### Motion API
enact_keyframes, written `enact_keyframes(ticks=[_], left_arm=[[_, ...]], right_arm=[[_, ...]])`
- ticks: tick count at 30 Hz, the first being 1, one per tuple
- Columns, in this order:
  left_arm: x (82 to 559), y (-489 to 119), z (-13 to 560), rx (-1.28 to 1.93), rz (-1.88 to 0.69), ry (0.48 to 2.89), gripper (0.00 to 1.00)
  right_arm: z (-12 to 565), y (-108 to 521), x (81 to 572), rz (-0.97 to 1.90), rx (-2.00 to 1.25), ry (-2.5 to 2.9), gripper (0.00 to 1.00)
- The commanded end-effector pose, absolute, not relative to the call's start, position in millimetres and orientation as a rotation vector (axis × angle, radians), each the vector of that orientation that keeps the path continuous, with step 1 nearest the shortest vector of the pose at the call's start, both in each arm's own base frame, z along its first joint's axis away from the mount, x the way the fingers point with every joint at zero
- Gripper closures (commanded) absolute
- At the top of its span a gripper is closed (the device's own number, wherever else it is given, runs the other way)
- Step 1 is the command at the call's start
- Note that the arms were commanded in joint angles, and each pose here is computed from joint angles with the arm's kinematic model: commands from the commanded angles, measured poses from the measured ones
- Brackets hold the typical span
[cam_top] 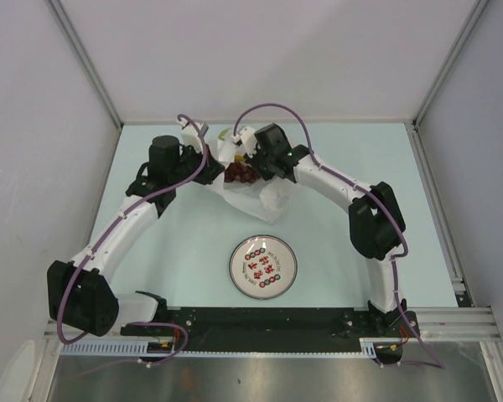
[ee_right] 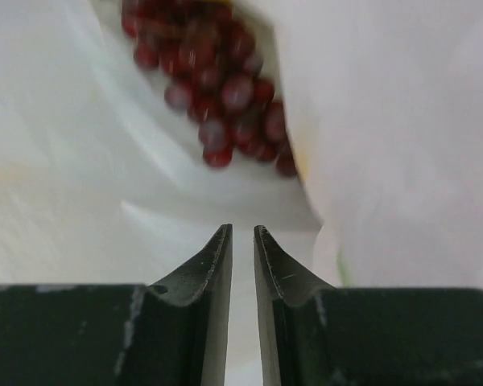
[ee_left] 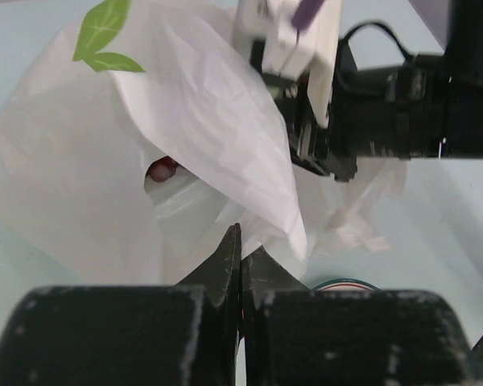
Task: Take the fake fruits out of the plastic bag
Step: Adjust the plastic bag at the center of the board.
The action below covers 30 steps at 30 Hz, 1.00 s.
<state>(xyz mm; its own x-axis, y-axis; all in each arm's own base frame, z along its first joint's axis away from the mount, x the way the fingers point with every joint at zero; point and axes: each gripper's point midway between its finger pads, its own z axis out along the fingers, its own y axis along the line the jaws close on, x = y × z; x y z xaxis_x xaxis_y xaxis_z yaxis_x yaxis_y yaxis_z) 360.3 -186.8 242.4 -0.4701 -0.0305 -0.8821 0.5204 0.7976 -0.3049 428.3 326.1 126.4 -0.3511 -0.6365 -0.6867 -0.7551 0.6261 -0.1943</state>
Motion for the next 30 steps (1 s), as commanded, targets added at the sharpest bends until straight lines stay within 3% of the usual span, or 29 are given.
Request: enact_keyframes(ticks=[1, 11, 14, 22, 25, 30], left_arm=[[357, -184, 250, 0.375, -0.673, 1.944, 1.00], [356, -181, 253, 0.380, -0.652, 1.939, 1.00], [354, -181, 252, 0.382, -0.652, 1.942, 1.00], [364, -193, 264, 0.421, -0.705, 1.900, 1.00], [372, -198, 263, 0.407, -0.726, 1.896, 1.00], [375, -207, 264, 0.409, -0.777, 1.900, 1.00]], right_arm=[[127, 355, 445, 0.263, -1.096, 2.036, 0.80], [117, 396, 448, 0.479, -1.169, 1.967, 0.72], [125, 394, 462, 0.406, -1.134, 1.941, 0.72], [97, 300, 519, 0.057, -1.016, 2.085, 0.74], [95, 250, 565, -0.113, -0.864, 2.084, 0.75], [153, 242, 590, -0.159, -0.783, 1.929, 0.75]])
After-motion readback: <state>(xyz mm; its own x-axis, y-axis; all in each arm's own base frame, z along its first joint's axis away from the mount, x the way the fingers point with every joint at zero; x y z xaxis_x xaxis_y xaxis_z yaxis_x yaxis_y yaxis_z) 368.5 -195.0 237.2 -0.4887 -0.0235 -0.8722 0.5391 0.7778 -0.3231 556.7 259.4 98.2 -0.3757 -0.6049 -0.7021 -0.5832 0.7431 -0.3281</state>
